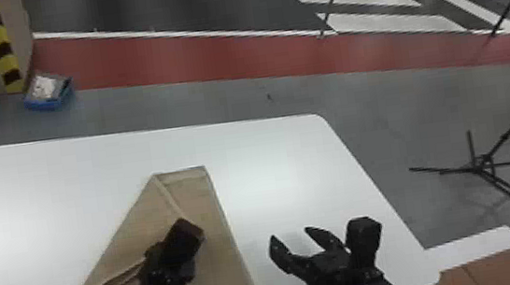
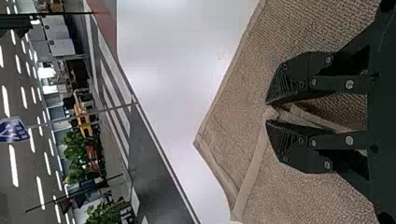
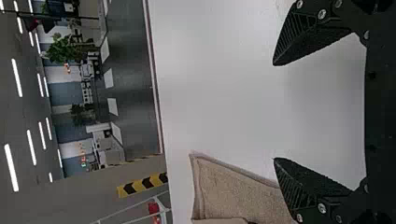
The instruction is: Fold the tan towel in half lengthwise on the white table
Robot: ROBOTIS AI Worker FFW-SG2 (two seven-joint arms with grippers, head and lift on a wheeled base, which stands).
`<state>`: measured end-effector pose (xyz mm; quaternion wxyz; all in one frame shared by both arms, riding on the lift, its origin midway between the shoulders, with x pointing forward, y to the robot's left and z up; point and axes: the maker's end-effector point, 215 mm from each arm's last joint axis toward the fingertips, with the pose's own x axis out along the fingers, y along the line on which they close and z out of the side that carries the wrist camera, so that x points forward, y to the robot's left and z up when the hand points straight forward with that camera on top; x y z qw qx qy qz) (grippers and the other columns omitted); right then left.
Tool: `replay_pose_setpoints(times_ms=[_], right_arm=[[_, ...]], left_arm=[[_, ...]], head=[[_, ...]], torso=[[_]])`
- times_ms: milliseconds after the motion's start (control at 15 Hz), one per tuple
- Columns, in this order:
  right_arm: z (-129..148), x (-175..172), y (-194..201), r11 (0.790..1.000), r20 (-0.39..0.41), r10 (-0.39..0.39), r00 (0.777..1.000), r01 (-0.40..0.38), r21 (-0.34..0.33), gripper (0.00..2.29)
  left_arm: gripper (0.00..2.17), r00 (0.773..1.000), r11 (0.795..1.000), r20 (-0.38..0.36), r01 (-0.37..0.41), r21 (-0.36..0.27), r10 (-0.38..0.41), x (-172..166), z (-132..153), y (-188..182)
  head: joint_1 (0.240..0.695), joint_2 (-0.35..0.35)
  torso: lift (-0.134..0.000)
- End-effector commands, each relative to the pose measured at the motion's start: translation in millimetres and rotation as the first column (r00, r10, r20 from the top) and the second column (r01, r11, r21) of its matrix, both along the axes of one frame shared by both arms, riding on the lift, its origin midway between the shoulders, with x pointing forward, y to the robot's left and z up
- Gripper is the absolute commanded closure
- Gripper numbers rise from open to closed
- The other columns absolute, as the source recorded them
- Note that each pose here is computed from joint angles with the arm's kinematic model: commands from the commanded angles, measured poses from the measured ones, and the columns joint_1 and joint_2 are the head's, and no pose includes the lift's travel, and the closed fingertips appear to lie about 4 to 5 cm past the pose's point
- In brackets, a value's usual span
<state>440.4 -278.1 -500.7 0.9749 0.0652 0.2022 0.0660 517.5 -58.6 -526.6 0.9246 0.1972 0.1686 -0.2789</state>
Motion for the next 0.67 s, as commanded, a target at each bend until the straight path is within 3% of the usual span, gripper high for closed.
replay_pose_setpoints(times_ms=[0, 267, 600], right_arm=[[-1, 0, 0, 1.0, -0.003, 0.0, 1.0, 0.0, 0.0, 0.16], [-2, -1, -1, 1.0, -0.007, 0.0, 1.0, 0.0, 0.002, 0.16], [-2, -1, 2, 1.0, -0.015, 0.01, 1.0, -0.01, 0.0, 0.16]], left_arm=[[1.25, 1.0, 1.0, -0.003, -0.001, -0.001, 0.001, -1, -1, -1], [1.25, 1.0, 1.0, -0.011, -0.003, -0.006, 0.003, -5, 1, -4], [1.25, 0.999, 0.995, -0.004, -0.051, -0.086, 0.051, 0, 32, 1]], head=[[0.695, -0.35], [0.695, -0.35], [0.695, -0.35]], torso=[[-0.057], [-0.057], [-0.057]])
